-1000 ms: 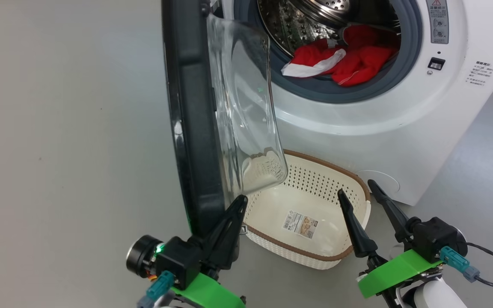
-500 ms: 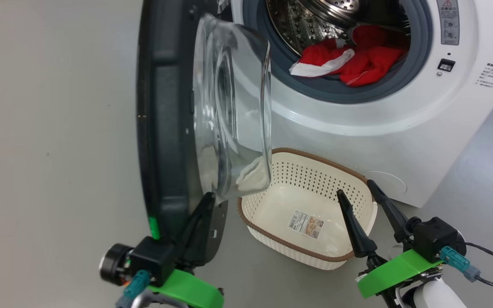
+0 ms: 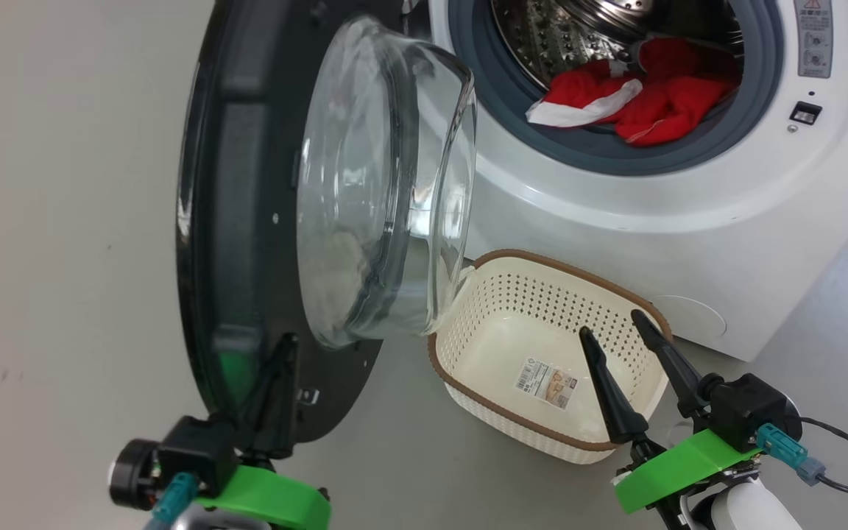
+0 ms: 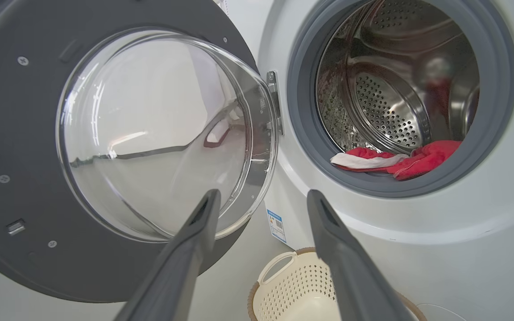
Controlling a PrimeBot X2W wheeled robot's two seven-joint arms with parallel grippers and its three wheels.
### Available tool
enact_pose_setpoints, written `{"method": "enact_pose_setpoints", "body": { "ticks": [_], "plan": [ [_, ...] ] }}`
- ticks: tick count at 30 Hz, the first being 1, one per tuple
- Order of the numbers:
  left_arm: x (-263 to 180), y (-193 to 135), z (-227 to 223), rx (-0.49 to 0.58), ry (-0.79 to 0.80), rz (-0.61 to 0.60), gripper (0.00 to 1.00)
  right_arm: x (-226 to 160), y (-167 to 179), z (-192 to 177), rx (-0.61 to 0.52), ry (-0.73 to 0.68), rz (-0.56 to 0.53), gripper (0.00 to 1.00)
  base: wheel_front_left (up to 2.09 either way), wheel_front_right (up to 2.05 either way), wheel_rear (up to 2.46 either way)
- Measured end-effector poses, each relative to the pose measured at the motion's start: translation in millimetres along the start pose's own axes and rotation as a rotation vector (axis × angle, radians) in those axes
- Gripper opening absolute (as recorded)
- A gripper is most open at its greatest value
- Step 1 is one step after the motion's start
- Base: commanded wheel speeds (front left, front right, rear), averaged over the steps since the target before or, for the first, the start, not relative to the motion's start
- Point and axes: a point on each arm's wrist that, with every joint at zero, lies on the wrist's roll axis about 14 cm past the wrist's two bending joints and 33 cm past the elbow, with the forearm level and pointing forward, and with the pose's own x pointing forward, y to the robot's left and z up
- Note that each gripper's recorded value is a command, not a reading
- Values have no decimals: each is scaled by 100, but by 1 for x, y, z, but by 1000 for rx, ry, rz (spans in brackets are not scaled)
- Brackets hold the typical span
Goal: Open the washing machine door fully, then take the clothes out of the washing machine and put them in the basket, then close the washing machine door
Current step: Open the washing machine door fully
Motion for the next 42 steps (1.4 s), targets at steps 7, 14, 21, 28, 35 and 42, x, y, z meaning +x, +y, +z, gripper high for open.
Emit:
{"method": "enact_pose_setpoints", "body": {
  "ticks": [7,14,21,28,35,42],
  "plan": [
    [-3,41,2,17,-10,121,0,3,5,-6,-3,15,20,100,0,0,0],
    [-5,67,-1,14,-3,193,0,3,6,-8,-8,22,25,100,0,0,0],
    [2,89,-2,34,5,240,0,3,4,-13,-9,32,23,100,0,0,0],
    [15,112,-8,-6,22,311,0,1,0,-21,-7,55,21,100,0,0,0],
    [24,127,-10,-11,32,352,0,-1,-7,-29,-28,77,23,100,0,0,0],
    [33,140,-11,-3,37,386,0,0,-15,-34,-28,88,16,100,0,0,0]
  ]
}}
